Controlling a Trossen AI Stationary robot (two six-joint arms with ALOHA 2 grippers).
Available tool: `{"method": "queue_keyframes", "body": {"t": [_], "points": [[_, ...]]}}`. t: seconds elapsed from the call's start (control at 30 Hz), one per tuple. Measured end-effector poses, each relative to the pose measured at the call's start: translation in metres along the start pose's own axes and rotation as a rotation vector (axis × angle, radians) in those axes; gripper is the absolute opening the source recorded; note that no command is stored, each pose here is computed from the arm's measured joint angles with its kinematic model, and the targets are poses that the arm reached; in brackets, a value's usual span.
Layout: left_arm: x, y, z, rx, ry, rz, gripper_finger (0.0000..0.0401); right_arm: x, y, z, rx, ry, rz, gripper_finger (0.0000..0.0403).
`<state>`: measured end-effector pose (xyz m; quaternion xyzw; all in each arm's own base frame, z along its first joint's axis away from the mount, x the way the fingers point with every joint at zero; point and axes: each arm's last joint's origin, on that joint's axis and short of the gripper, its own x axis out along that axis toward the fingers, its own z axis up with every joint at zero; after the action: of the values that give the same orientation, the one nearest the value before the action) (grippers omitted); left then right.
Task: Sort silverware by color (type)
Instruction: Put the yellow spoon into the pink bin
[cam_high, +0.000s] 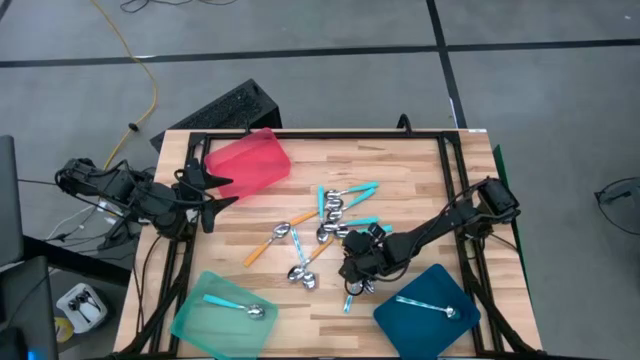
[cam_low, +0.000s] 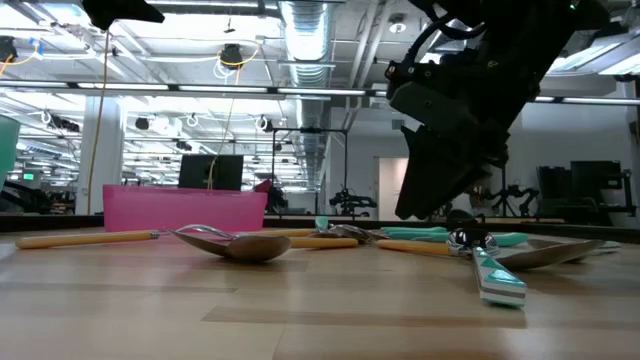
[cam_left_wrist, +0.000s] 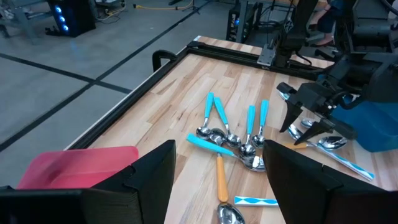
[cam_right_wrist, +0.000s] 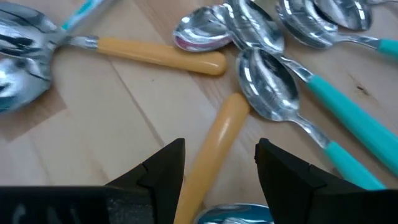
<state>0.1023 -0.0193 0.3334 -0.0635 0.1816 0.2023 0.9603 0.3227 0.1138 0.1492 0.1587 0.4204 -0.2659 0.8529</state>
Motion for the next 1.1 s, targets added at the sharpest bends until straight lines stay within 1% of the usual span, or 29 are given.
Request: {"method": "queue_keyframes", "body": {"t": [0.17,0.43,0.63,0.77,0.83,0.93,1.1], "points": [[0.000,0.000,0.000,0.000,0.000,0.000,0.0226,0.007,-0.002,-0.006,0.016,-0.028,0.041,0.0219],[0.000,0.000,0.000,0.000,0.000,0.000,0.0226,0.010,-0.007,-0.012,0.004,-0.021,0.027,0.0219],[0.000,0.000,0.000,-0.001,0.000,0.000,0.0226,0.011,-0.007,-0.011,-0.007,-0.056,0.007,0.0219],[0.000,0.000,0.000,-0.001,0.001,0.000,0.0226,0.023,-0.004,-0.020,-0.029,-0.043,-0.010,0.0219],[0.001,-0.001,0.000,0.001,0.003,0.001,0.0226,0.029,-0.001,-0.022,-0.021,-0.045,0.002,0.0219],[0.001,-0.001,0.000,0.003,0.005,0.002,0.0226,0.034,0.004,-0.028,-0.037,-0.048,-0.004,0.0219],[0.002,-0.002,-0.001,0.013,0.016,0.007,0.0226,0.034,0.005,-0.028,-0.034,-0.053,-0.003,0.0214]]}}
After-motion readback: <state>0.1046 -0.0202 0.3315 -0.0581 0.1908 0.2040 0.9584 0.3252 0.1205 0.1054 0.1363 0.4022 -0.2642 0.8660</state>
